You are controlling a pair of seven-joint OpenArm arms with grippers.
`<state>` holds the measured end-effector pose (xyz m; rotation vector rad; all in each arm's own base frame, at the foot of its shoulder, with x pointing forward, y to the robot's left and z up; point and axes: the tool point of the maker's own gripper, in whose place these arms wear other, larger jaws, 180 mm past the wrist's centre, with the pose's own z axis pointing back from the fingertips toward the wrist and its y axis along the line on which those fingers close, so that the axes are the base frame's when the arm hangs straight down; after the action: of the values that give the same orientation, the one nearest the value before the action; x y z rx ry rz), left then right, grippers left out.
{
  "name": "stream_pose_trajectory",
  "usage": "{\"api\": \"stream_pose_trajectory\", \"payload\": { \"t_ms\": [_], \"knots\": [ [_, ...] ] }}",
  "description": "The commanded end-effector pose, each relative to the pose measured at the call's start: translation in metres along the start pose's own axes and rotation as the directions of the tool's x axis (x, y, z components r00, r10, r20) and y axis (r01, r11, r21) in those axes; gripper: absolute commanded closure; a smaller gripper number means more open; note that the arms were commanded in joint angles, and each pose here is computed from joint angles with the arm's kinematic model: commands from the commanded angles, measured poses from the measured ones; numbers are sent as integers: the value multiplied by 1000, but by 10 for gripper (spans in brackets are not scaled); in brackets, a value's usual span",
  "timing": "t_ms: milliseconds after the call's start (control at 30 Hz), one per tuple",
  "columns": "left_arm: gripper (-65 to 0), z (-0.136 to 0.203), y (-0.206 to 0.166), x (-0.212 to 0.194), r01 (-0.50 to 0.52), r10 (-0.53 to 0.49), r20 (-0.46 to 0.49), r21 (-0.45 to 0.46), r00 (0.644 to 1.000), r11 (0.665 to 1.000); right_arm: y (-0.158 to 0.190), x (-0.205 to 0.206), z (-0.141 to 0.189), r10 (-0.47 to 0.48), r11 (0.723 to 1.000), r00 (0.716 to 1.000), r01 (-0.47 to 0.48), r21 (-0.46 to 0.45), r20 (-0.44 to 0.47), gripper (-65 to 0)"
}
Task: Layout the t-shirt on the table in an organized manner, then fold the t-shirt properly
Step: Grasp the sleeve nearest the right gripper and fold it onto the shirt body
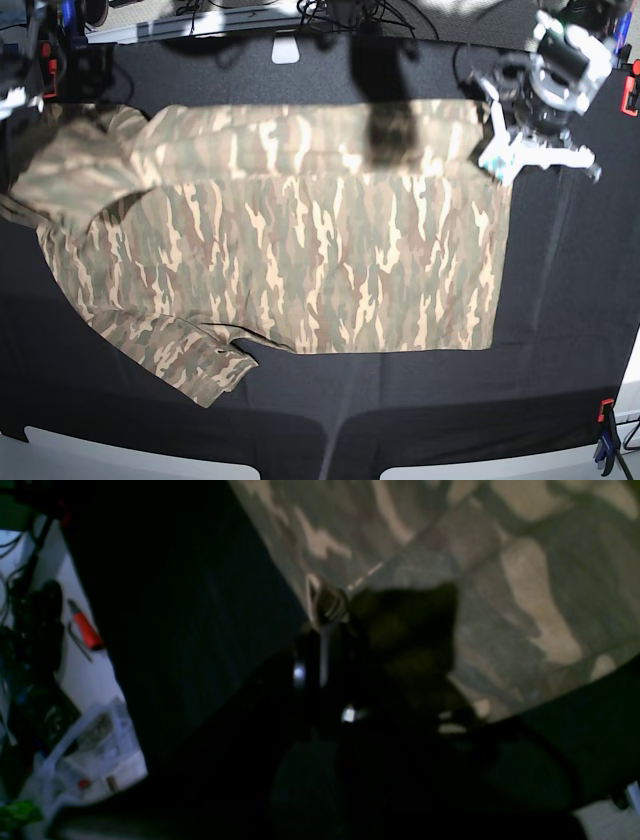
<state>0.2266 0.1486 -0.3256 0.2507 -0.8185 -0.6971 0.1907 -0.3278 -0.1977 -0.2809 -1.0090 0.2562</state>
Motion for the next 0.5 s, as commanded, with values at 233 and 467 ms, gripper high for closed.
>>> {"api": "stream_pose_trajectory", "payload": {
  "t_ms": [233,467],
  "knots": [
    [0,2,12,25,-5,2,108,30,994,1000,52,34,-30,40,984,993,-58,168,107,0],
    [0,-4,11,26,-3,-1,138,28,990,1000,78,62,-53,116,970,978,-150,194,176,0]
  ]
}}
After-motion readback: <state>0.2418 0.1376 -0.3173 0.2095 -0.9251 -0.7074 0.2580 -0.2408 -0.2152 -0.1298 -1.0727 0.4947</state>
